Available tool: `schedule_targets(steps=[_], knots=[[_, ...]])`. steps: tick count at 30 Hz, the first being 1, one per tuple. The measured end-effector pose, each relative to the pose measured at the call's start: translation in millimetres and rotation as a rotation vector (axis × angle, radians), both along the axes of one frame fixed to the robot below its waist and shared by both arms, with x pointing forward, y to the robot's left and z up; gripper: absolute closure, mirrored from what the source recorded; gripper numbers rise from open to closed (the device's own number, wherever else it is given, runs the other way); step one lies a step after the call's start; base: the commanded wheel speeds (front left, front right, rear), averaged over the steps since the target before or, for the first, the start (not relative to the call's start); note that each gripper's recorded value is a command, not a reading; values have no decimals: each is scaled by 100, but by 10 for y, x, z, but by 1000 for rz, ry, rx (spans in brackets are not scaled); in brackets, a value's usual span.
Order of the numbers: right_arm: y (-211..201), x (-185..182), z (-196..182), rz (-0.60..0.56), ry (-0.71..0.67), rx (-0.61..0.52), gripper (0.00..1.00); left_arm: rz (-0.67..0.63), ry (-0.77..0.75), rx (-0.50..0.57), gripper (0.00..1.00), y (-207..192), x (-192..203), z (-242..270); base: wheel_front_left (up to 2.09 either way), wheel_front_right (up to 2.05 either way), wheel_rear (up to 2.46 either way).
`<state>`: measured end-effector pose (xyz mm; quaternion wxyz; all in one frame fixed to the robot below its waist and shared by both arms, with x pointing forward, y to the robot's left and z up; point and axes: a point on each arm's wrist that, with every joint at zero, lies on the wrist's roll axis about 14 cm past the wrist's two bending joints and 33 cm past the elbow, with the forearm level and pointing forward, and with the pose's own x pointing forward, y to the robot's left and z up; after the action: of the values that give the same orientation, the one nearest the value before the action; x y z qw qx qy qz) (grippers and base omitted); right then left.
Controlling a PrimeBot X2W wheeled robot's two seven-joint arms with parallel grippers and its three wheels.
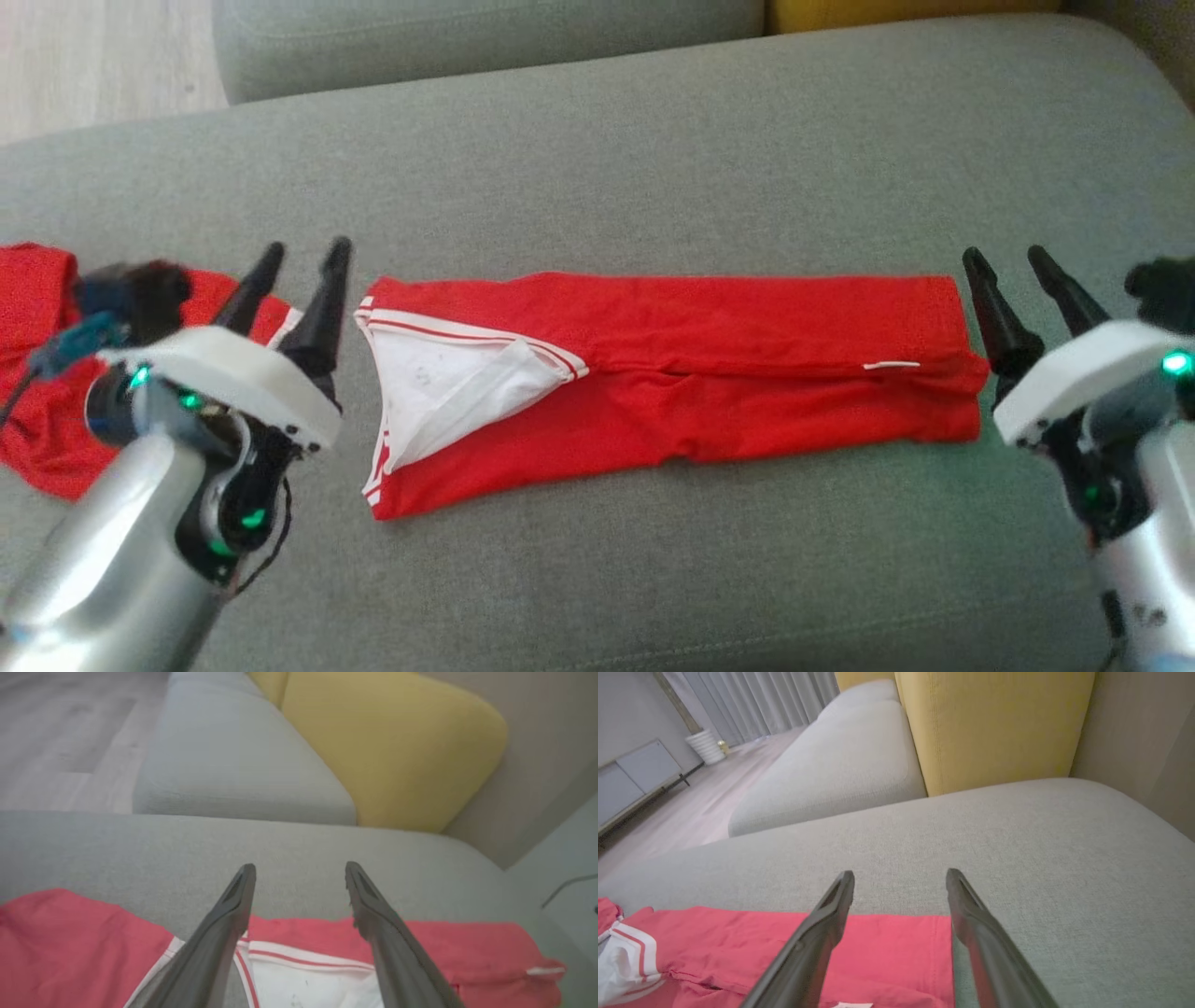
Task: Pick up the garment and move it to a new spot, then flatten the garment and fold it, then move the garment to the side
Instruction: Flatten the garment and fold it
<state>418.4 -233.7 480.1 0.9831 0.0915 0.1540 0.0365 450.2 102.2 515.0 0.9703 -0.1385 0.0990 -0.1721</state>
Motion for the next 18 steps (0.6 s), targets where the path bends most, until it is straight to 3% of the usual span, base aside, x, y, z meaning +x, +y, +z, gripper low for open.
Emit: schedule_targets(steps=[4,7,11,14,18], knots=[[68,-83,61,-34,-84,29,0,151,-52,-119,0,165,-65,-16,0,0,0],[117,-131,76,-61,-126,61,0,189,-34,-98,0,209,-199,-221,0,0,0],[131,-169,62,-92,-157,67,0,317,-55,-182,0,401,-203,-187,0,0,0],[158,-184,28,-109,-161,79,0,366,-65,-243,0,439,-255,-199,0,0,0],[176,-200,-76,-117,-131,67,0,368,-41,-221,0,432,-383,-382,0,0,0]])
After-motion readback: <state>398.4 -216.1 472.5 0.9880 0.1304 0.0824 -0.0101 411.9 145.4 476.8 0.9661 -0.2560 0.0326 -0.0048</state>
